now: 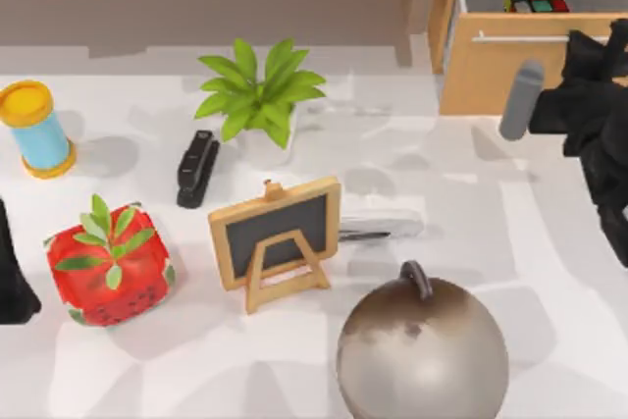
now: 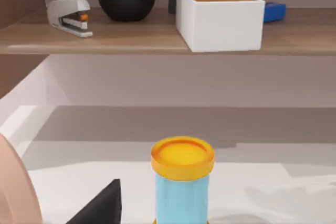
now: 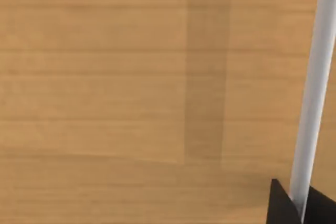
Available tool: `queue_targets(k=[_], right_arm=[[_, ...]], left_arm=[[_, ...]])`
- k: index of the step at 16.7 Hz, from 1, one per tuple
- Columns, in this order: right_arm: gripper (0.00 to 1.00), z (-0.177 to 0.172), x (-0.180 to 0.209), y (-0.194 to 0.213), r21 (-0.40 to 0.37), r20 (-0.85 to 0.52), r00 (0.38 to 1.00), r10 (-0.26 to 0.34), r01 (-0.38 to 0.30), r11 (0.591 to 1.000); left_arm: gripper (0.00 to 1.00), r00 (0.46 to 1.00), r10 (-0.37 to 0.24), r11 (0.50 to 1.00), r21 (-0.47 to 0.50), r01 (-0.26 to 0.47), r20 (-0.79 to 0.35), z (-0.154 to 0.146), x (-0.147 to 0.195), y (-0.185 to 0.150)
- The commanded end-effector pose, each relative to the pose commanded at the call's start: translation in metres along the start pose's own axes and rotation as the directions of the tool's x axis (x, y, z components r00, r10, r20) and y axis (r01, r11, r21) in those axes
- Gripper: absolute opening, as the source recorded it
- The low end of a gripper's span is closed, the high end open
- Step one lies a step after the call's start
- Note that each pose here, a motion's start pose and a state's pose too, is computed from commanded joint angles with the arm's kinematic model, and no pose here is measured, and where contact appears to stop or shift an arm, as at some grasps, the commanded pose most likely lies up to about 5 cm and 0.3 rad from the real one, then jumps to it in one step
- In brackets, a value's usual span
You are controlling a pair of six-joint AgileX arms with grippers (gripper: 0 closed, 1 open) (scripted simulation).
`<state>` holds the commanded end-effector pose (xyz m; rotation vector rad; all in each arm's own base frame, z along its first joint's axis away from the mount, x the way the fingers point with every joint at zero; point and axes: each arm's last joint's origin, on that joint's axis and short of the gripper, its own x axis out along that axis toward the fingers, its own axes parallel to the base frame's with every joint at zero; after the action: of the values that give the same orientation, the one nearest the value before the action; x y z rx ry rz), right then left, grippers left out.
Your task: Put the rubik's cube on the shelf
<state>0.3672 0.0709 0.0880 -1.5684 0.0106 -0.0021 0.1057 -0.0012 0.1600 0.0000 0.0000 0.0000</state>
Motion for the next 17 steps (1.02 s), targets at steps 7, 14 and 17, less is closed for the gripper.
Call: queue_targets(k=[7, 14, 17], right_arm=[[0.00, 0.001, -0.008, -0.004, 0.007, -0.001, 1.000, -0.022, 0.022, 1.000], [0.00, -0.001, -0.062, 0.001, -0.001, -0.003, 1.000, 0.004, -0.004, 1.000], [0.00, -0.003, -0.061, 0.002, -0.001, -0.007, 1.000, 0.003, -0.003, 1.000]], left_arm=[[1.00, 1.000, 0.000, 1.000, 0.000, 0.000, 0.000, 0.000, 0.000, 0.000], [1.00, 1.000, 0.000, 1.000, 0.000, 0.000, 0.000, 0.000, 0.000, 0.000], [1.00, 1.000, 0.000, 1.000, 0.000, 0.000, 0.000, 0.000, 0.000, 0.000]])
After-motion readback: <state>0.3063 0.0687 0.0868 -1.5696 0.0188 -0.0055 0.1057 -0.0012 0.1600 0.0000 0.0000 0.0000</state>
